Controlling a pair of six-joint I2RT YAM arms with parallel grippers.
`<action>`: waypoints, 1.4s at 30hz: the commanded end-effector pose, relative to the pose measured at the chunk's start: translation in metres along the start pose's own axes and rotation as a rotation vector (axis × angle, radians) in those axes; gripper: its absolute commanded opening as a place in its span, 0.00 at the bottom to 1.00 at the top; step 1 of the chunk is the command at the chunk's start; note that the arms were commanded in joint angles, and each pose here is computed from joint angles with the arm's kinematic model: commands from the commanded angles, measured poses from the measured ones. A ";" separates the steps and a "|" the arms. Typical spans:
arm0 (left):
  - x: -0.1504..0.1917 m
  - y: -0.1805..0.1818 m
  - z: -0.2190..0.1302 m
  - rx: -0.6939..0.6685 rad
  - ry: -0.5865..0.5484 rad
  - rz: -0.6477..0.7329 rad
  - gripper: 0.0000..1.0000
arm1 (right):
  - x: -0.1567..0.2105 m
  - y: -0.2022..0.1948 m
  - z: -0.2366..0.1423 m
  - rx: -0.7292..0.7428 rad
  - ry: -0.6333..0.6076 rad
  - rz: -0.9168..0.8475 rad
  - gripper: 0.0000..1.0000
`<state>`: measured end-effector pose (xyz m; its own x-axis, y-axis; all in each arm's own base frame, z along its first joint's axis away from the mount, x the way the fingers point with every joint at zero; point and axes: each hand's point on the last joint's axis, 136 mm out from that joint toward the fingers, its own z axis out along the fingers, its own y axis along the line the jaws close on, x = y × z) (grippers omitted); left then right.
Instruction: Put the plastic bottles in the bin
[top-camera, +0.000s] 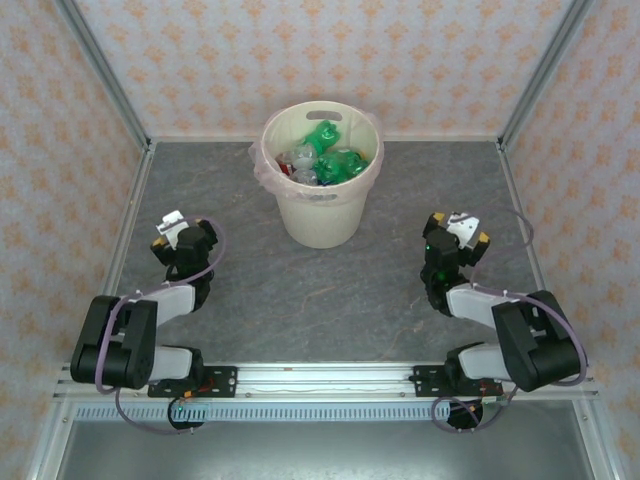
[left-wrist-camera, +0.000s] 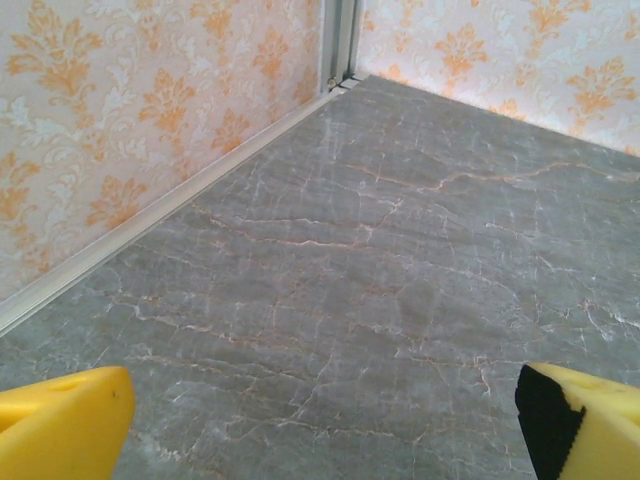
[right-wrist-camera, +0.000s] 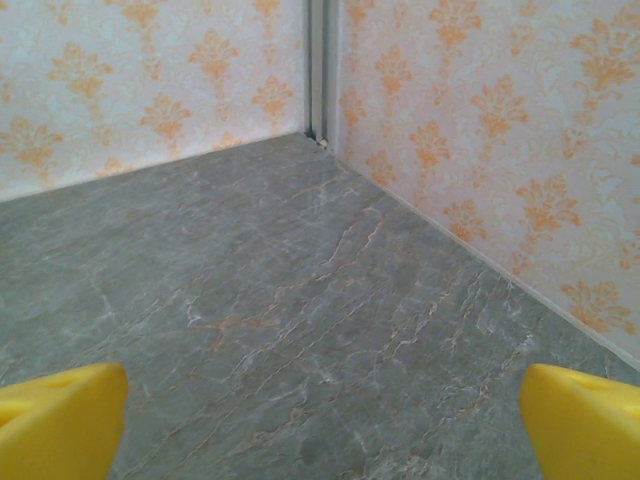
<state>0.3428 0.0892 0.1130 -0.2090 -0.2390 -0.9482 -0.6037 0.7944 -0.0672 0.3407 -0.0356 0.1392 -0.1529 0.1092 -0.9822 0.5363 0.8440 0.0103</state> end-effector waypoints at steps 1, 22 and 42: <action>-0.026 -0.010 -0.002 0.060 -0.126 -0.063 0.99 | -0.009 0.000 -0.001 -0.054 -0.077 0.070 1.00; -0.020 -0.030 -0.012 0.245 -0.238 0.007 1.00 | -0.007 -0.006 0.000 -0.228 -0.134 0.161 1.00; -0.018 -0.038 -0.013 0.270 -0.231 0.037 1.00 | 0.007 0.013 0.019 -0.256 -0.061 0.105 1.00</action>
<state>0.3522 0.0642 0.1289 -0.0456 -0.1161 -0.9922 -0.4080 0.9088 -0.0876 0.3594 -0.0340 0.1260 -0.0577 0.1775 -0.9824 0.3209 0.9351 0.1501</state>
